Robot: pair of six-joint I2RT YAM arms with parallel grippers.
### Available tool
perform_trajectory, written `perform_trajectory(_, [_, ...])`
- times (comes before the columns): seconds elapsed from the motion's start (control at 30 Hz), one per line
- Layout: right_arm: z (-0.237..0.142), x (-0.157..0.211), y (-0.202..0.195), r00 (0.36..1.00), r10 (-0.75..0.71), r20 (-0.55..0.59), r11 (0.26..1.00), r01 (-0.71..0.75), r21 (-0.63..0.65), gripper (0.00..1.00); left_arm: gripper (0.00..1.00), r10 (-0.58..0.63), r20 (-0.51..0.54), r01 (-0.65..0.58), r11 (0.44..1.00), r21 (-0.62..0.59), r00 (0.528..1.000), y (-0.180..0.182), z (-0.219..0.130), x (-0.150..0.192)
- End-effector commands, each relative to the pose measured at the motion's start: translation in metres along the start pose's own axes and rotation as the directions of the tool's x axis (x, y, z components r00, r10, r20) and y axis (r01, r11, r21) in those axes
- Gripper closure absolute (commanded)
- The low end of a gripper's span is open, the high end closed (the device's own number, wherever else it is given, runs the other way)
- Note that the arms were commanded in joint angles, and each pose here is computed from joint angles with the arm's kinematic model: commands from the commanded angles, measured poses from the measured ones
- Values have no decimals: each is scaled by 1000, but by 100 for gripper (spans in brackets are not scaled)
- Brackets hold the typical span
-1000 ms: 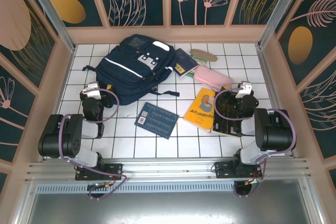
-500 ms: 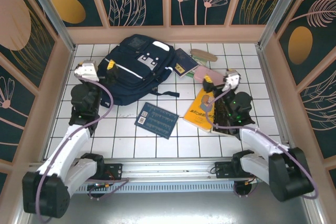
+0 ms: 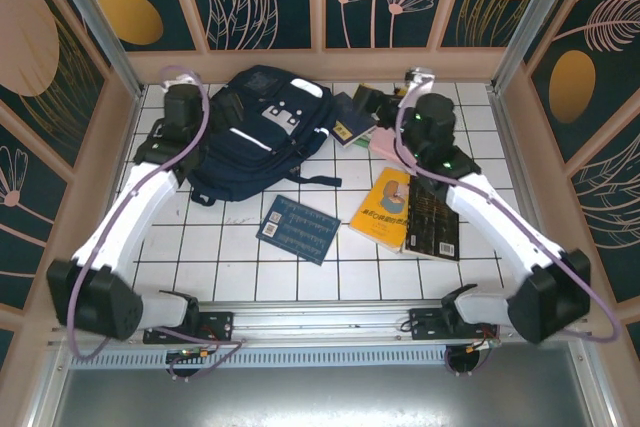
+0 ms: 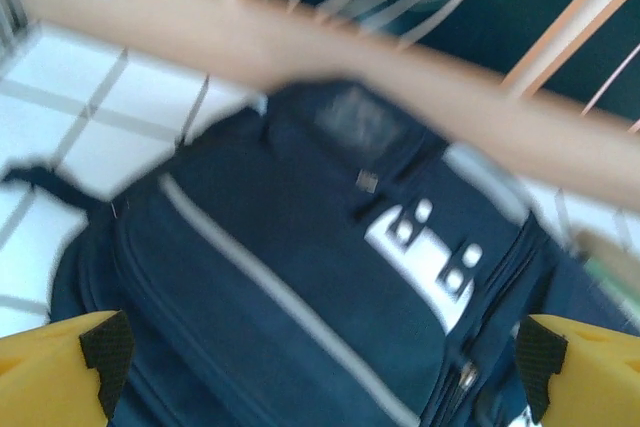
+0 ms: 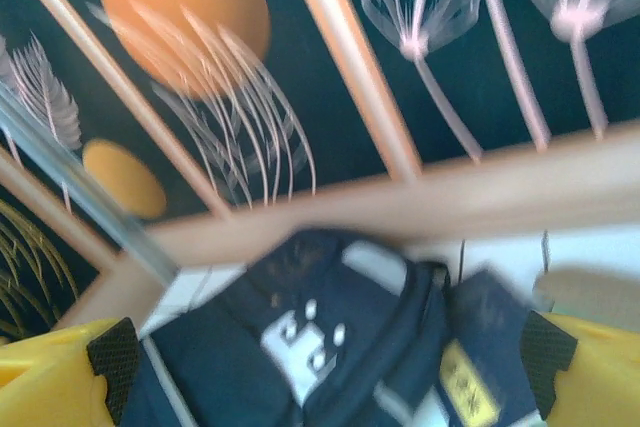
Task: Pack books, pencil case, and school supplies into a backpack
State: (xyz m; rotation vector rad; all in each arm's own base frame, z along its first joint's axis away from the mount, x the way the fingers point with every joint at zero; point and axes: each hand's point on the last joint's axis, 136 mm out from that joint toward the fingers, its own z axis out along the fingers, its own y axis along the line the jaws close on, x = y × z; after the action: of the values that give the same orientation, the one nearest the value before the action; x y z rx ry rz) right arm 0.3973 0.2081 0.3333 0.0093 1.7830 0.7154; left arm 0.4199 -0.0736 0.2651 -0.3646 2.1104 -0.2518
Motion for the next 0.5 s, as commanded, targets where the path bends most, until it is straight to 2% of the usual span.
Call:
perform_trajectory(0.0, [19,95,22,931,85,-354,992,-114,-62,4,1,-117,-183,106,992,-69,976,15,20,35])
perform_trajectory(0.1, [38,136,23,887,112,-447,989,-142,-34,9,1,-167,-216,166,986,-26,962,9,35,45])
perform_trajectory(0.2, [61,173,18,809,227,-542,964,-265,9,13,1,-205,-235,207,978,-16,950,9,34,55])
perform_trajectory(0.37, [98,206,21,708,385,-592,905,-416,91,14,1,-233,-199,255,962,98,952,2,-7,68])
perform_trajectory(0.47, [119,216,15,675,450,-585,876,-462,141,14,1,-248,-218,277,955,110,944,9,-24,89])
